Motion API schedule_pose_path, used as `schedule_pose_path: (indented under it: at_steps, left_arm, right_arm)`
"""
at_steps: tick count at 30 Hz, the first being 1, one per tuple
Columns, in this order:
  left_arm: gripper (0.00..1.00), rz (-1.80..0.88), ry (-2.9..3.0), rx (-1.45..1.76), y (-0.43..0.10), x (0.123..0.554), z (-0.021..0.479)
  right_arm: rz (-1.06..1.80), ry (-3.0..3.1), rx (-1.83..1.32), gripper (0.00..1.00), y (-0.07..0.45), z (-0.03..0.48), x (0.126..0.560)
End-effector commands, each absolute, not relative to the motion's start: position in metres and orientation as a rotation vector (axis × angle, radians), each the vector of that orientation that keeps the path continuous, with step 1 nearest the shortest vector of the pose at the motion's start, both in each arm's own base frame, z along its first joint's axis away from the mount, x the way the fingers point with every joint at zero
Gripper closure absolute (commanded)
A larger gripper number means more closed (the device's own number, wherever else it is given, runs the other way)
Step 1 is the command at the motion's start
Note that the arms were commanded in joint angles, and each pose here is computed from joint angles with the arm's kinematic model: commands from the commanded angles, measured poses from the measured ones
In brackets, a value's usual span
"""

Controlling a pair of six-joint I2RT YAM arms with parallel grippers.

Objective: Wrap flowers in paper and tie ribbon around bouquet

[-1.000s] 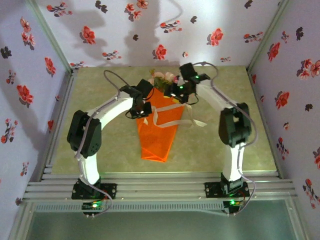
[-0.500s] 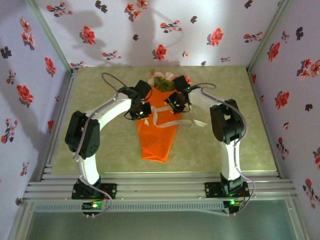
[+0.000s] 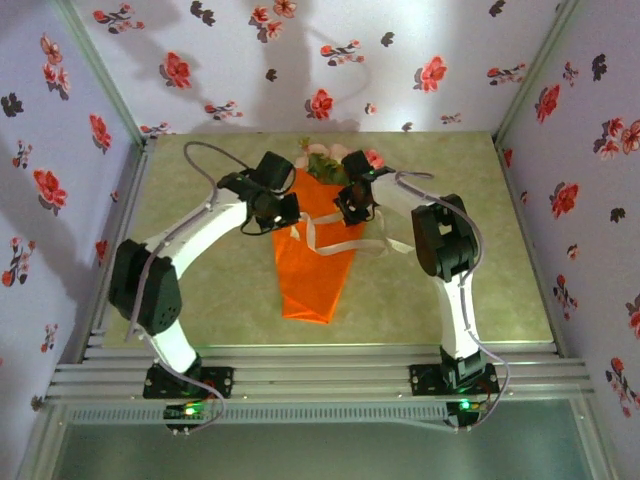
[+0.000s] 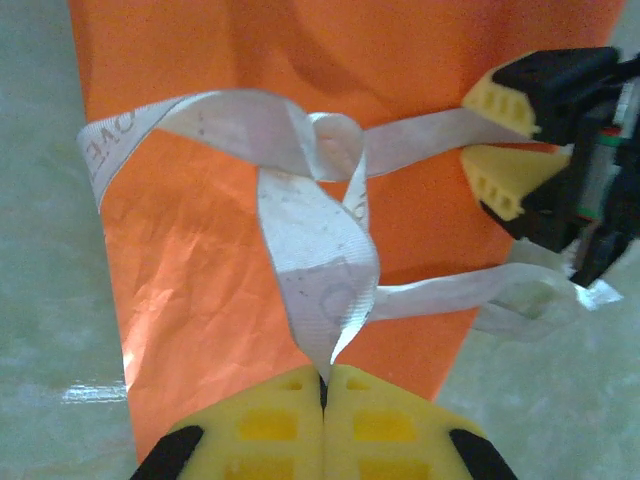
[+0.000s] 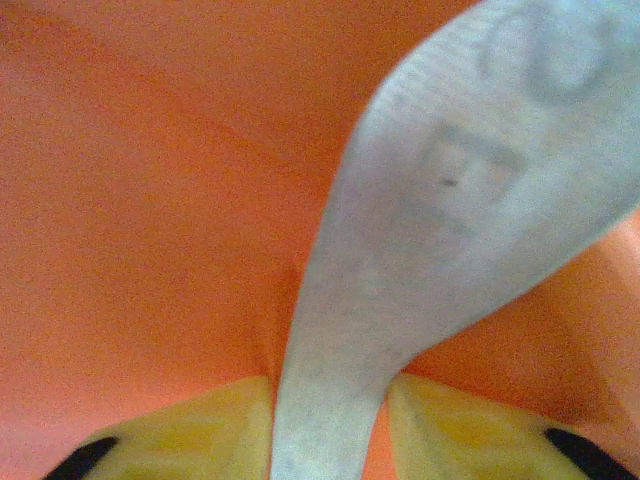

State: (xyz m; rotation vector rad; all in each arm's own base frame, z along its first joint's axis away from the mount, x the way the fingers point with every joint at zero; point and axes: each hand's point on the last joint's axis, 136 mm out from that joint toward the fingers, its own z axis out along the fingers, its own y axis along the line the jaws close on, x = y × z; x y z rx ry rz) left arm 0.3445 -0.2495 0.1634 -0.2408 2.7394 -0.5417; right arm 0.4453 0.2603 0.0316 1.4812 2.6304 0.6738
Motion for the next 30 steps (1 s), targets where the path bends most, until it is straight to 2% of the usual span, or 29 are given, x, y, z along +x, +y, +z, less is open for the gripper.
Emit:
schedule_pose_path:
  at_steps: [1, 4, 8, 9, 22, 30]
  left_arm:
    - [1.00, -0.634, 2.636, -0.269, -0.245, 0.346, 0.196]
    - [1.00, -0.669, 2.586, -0.284, -0.239, 0.344, 0.210]
    - [1.00, -0.707, 2.529, -0.329, -0.228, 0.344, 0.221]
    - [1.00, -0.708, 2.524, -0.346, -0.224, 0.343, 0.221]
    - [1.00, -0.576, 2.347, -0.769, -0.107, 0.356, 0.229]
    - [1.00, -0.189, 2.316, -1.157, -0.009, 0.334, 0.201]
  right_arm:
    - [0.523, 2.606, 1.576, 0.71, 0.244, 0.010, 0.443]
    - [0.522, 2.602, 1.585, 0.80, 0.244, 0.011, 0.445]
    - [0.506, 2.593, 1.570, 0.99, 0.240, 0.018, 0.445]
    - [0.509, 2.587, 1.560, 1.00, 0.240, 0.021, 0.445]
    - [0.526, 2.575, 1.407, 1.00, 0.211, 0.067, 0.436]
    - [0.463, 2.589, 1.367, 1.00, 0.183, 0.067, 0.425]
